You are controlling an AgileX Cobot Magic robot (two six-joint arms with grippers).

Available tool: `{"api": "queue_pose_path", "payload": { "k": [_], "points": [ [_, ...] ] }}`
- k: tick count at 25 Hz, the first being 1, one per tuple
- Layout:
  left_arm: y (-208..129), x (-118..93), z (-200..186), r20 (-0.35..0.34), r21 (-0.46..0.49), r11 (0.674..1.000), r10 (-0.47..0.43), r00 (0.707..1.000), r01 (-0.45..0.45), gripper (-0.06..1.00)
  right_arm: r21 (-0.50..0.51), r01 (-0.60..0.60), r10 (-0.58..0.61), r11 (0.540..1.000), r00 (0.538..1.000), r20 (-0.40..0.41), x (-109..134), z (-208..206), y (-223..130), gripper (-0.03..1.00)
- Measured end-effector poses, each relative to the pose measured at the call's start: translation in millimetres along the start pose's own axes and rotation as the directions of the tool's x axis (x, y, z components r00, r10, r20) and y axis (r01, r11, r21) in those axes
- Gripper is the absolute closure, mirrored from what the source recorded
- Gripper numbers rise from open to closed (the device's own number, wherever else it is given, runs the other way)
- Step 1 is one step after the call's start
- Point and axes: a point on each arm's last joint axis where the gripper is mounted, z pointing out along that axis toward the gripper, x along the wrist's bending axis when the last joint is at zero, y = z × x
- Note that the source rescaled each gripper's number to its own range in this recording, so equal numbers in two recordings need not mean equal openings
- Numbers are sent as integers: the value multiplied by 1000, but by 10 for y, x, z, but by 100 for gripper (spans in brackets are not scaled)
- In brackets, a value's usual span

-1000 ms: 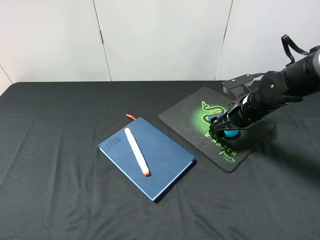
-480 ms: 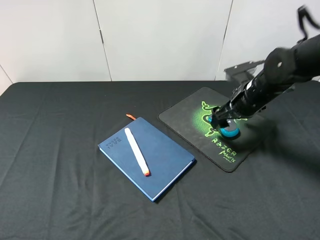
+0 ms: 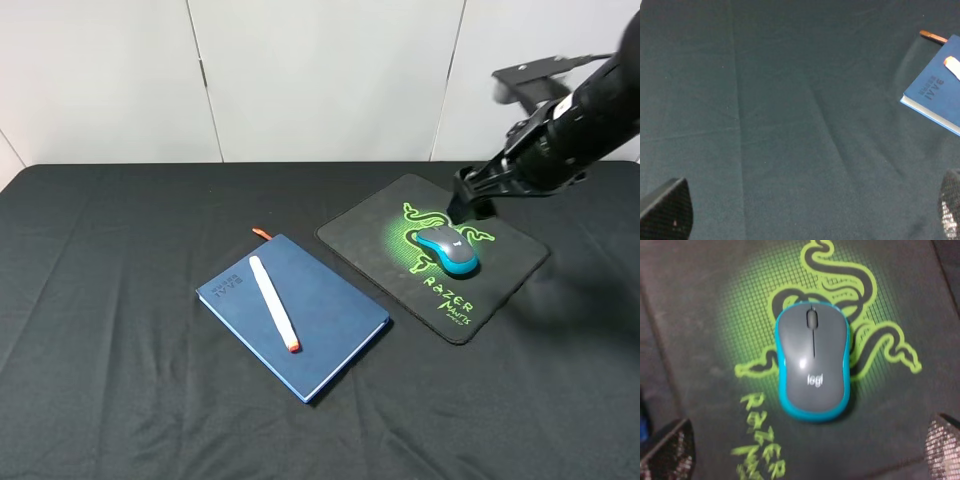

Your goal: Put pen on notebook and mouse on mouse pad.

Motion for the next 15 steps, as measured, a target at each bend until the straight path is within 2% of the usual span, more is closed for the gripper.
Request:
{"api": "queue_pose_path", "payload": {
  "k": [8, 15],
  "points": [
    [0, 0, 0, 0, 0, 1000, 0, 1000, 0, -3, 28, -9, 9, 1000, 1000, -20, 74, -518, -165, -3],
    [0, 0, 0, 0, 0, 1000, 0, 1000, 0, -3, 68, -62, 64, 996, 998, -28, 138, -912, -373, -3]
  ]
}}
